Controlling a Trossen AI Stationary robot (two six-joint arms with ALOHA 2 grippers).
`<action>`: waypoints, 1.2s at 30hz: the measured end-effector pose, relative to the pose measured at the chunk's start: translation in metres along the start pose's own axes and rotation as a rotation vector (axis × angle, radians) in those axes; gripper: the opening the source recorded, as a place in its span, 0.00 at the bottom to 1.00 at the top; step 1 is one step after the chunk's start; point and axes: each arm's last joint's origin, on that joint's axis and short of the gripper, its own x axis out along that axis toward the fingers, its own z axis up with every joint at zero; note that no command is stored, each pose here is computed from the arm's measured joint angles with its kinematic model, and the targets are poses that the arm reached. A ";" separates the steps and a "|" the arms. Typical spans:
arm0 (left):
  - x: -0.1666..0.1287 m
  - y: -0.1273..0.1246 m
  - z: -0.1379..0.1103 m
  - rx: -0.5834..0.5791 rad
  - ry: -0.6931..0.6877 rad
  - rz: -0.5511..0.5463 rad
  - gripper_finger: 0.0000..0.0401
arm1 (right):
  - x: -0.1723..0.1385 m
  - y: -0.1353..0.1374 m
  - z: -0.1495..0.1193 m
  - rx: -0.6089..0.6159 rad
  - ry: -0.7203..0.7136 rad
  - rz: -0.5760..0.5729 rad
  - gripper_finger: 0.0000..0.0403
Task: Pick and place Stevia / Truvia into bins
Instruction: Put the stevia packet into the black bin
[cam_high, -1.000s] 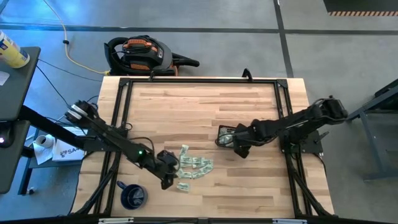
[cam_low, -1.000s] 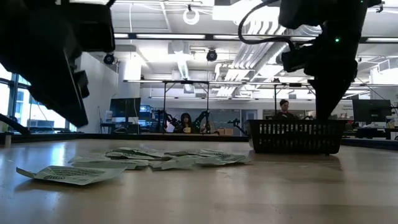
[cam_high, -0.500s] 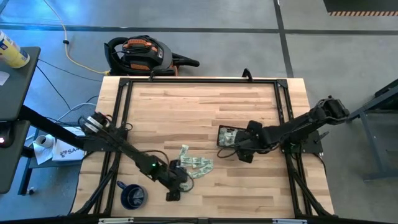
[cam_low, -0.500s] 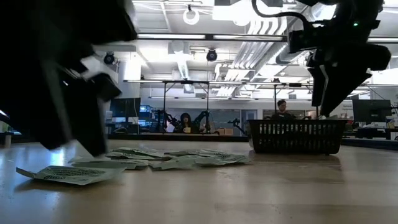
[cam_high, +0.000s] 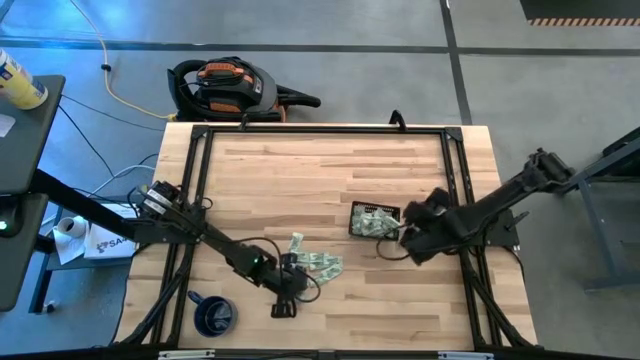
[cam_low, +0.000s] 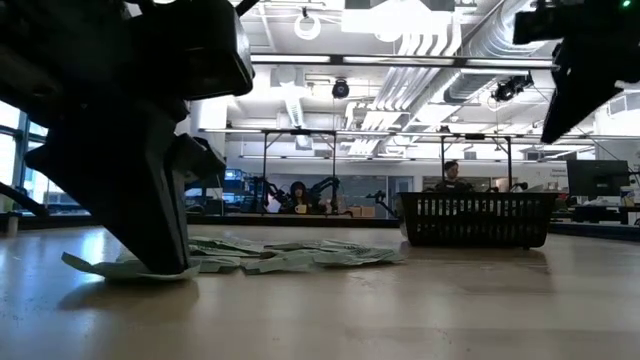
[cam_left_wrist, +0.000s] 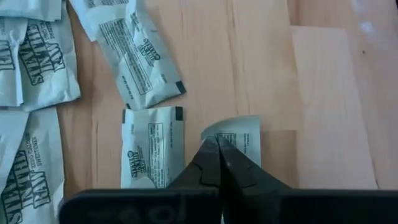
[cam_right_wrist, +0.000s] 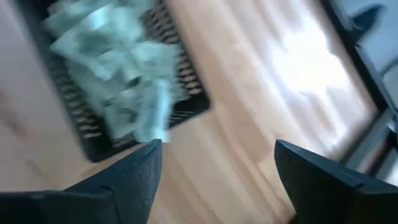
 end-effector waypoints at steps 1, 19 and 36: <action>0.000 0.001 0.000 -0.013 0.010 -0.005 0.05 | -0.004 -0.005 -0.002 0.026 -0.006 -0.008 0.73; -0.100 0.122 0.151 0.103 -0.262 0.188 0.05 | -0.032 -0.056 -0.010 0.223 -0.130 0.088 0.65; -0.032 0.200 0.202 -0.156 -0.159 0.075 0.42 | -0.030 -0.037 -0.008 0.125 -0.124 0.249 0.64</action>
